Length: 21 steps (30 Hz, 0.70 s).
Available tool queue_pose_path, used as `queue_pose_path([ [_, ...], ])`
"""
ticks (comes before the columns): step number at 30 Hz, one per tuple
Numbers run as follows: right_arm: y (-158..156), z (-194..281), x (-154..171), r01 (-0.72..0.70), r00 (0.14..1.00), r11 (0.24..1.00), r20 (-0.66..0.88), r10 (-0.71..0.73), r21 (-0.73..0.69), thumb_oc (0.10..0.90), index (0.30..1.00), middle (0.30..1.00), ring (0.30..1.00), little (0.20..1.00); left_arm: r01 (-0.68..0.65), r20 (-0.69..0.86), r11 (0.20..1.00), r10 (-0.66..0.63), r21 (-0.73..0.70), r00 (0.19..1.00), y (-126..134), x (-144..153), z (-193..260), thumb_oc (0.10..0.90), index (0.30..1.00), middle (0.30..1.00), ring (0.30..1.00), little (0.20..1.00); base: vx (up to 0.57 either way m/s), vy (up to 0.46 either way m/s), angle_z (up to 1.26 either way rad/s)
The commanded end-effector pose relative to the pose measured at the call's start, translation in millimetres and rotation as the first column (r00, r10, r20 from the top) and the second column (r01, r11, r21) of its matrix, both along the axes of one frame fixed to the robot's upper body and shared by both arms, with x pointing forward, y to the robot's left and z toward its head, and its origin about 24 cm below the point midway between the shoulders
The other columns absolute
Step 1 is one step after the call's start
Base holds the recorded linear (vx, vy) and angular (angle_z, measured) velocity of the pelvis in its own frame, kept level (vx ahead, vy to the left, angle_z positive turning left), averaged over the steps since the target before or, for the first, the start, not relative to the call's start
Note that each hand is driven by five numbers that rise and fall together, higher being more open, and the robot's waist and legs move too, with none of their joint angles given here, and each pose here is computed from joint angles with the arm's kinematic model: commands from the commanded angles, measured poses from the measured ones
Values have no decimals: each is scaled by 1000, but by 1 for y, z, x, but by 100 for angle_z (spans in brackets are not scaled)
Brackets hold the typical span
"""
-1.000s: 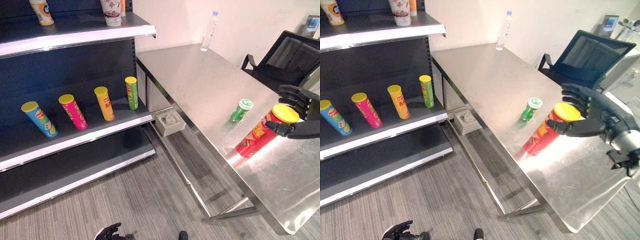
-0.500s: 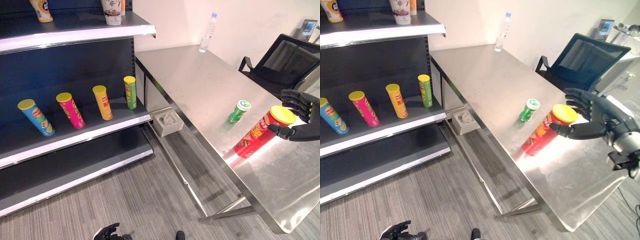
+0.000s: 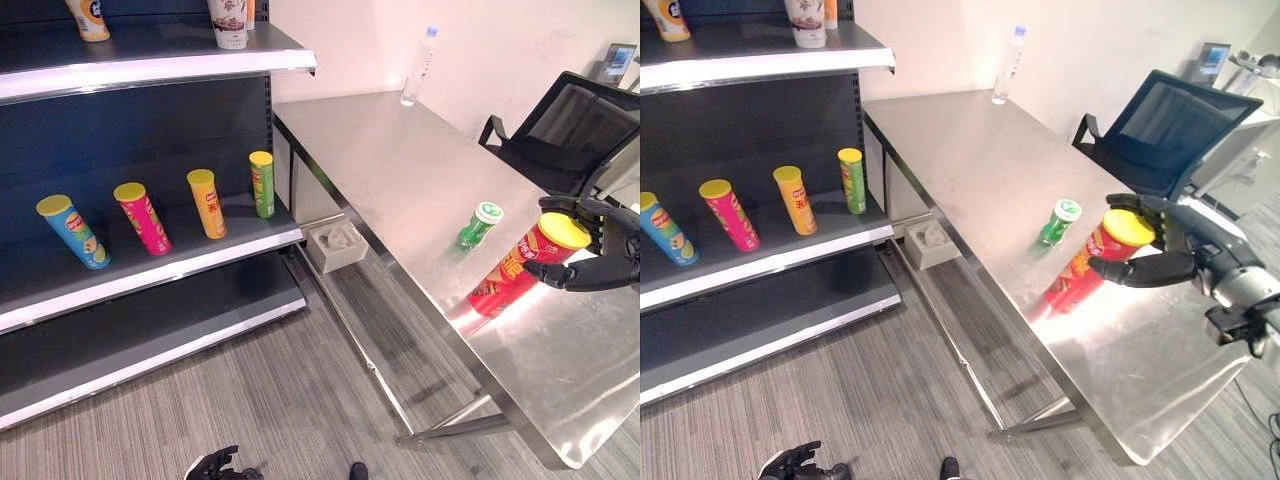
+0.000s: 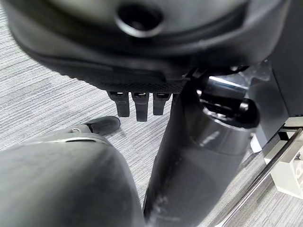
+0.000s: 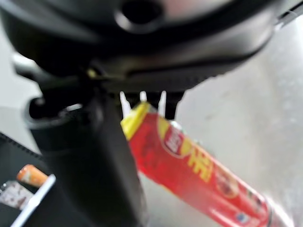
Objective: Put the goods on the table back onto the shelves and tidy them up.
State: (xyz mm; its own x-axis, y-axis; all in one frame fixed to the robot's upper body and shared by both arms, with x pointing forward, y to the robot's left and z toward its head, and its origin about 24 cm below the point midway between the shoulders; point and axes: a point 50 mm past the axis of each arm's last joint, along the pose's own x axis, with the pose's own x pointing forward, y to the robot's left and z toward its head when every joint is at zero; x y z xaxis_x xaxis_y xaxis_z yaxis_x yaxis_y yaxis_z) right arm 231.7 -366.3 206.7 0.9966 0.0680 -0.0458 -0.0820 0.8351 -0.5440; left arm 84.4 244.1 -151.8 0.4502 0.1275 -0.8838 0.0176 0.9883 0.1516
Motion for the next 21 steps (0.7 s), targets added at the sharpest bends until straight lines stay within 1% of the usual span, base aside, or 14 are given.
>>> queue_pose_path([
  [1,0,47,6,-6,993,990,116,22,-137,400,300,300,300,300,29,52,999,-30,21,998,10,14,7,800,900,900,900,900,0,0,0],
  [6,0,46,5,-4,995,989,102,19,-146,400,300,300,300,300,31,51,999,-33,25,998,11,14,7,800,900,900,900,900,1,-4,2],
  [9,0,48,5,4,990,993,143,13,-120,400,300,300,300,300,27,51,999,-28,28,998,12,15,7,800,900,900,900,900,4,-34,8],
  [12,6,53,7,-17,969,999,244,24,-31,400,300,300,300,300,16,59,999,-18,35,998,13,17,8,800,900,900,900,900,13,-38,5],
  [13,6,52,8,-17,969,999,244,25,-31,400,300,300,300,300,15,59,999,-18,35,998,14,17,8,800,900,900,900,900,17,-70,12],
  [14,9,57,12,-27,941,998,339,8,51,400,300,300,300,300,6,66,999,-8,38,998,15,18,9,800,900,900,900,900,21,-83,16],
  [16,16,62,15,-54,911,994,413,8,100,400,300,300,300,300,-6,69,999,3,42,998,17,17,10,800,900,900,900,900,26,-92,15],
  [20,36,81,19,-137,840,985,539,59,106,400,300,300,300,300,-33,69,998,29,55,997,23,15,11,800,900,900,900,900,29,-84,16],
  [21,36,81,19,-138,840,985,539,60,106,400,300,300,300,300,-34,69,998,30,55,997,23,15,11,800,900,900,900,900,22,-105,29],
])
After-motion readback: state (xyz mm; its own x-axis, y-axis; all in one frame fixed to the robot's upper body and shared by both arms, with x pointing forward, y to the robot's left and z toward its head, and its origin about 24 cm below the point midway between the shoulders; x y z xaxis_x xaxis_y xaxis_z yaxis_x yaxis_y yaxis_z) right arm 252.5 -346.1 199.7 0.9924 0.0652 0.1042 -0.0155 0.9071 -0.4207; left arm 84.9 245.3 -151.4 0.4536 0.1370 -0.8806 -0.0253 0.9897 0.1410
